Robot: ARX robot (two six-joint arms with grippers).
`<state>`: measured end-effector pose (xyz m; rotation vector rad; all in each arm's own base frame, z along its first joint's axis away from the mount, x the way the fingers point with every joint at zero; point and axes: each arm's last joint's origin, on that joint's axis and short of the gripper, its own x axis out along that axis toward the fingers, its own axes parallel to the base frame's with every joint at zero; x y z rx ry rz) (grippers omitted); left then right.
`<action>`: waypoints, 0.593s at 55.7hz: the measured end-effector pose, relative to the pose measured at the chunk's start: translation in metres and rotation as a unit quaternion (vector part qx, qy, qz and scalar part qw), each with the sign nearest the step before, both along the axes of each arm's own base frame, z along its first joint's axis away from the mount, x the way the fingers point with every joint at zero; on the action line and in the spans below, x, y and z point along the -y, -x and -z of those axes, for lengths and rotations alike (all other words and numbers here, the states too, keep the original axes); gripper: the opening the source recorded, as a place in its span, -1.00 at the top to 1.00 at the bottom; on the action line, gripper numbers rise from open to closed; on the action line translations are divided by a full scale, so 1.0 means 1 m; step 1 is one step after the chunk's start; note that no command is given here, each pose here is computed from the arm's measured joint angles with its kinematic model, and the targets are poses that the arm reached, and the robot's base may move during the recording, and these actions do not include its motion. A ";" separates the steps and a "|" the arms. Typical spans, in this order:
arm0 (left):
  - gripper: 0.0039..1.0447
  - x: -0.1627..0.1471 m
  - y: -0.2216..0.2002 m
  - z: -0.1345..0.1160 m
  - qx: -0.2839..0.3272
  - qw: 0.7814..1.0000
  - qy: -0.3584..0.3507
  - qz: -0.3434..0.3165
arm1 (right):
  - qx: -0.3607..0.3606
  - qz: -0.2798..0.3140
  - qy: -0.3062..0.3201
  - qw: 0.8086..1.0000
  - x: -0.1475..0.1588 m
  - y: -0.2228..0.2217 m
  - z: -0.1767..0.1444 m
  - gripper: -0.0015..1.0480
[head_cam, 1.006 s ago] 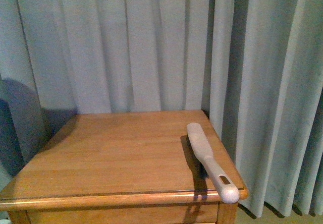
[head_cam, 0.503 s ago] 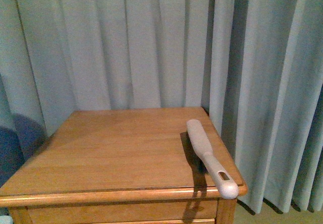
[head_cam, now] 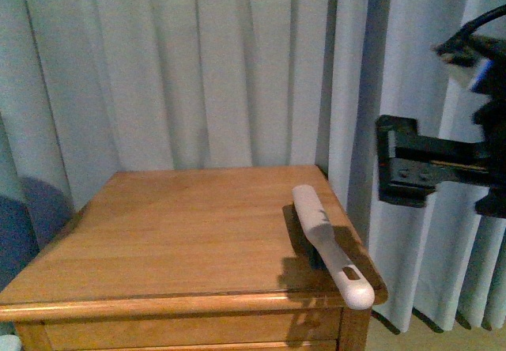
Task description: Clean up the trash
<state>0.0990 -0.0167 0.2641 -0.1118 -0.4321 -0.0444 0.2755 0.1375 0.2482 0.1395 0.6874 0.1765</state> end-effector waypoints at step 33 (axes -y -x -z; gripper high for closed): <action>0.46 0.000 0.000 0.000 0.000 1.000 0.000 -0.001 | -0.092 0.024 -0.010 0.995 -0.062 -0.044 0.058 -0.86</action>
